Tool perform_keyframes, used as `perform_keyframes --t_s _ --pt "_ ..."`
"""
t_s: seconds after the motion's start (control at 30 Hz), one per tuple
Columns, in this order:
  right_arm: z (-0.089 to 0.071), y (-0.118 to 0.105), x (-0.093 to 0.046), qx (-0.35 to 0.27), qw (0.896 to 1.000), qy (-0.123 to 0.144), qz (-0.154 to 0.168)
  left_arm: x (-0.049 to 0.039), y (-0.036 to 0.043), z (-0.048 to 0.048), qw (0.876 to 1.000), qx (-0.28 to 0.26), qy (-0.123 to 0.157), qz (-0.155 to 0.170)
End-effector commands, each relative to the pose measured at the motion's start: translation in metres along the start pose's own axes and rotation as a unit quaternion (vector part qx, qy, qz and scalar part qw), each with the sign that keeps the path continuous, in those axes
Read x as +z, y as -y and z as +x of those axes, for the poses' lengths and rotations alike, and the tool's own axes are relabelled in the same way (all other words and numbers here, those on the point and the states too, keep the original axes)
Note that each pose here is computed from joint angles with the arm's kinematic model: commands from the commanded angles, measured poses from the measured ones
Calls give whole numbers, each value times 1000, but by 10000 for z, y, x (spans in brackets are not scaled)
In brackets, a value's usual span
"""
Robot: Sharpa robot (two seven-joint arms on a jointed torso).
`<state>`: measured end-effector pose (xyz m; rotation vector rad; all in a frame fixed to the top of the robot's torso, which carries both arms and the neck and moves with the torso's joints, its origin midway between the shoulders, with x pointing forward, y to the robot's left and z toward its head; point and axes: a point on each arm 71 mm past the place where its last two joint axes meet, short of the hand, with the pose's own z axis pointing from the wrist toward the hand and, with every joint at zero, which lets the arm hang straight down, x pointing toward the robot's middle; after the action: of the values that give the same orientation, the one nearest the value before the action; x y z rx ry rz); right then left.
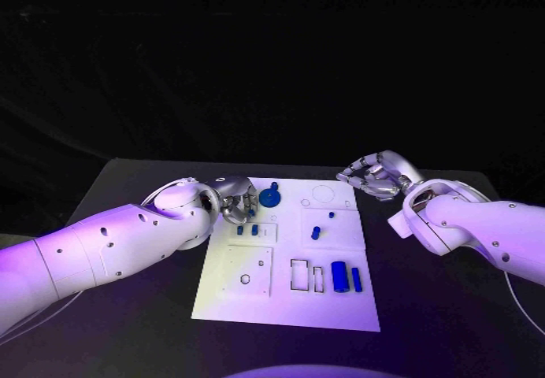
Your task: Assemble the parts on the task board
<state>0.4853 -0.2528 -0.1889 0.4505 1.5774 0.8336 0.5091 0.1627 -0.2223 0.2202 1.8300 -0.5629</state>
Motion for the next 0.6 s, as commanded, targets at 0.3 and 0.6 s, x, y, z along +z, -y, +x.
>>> perform_keyframes --t_s 0.3,0.6 --pt "9 -6 1 -2 1000 -2 -5 5 -6 13 1000 0 -11 -9" --pt "8 -4 2 -2 1000 -2 -5 5 -12 15 1000 0 -13 -13"
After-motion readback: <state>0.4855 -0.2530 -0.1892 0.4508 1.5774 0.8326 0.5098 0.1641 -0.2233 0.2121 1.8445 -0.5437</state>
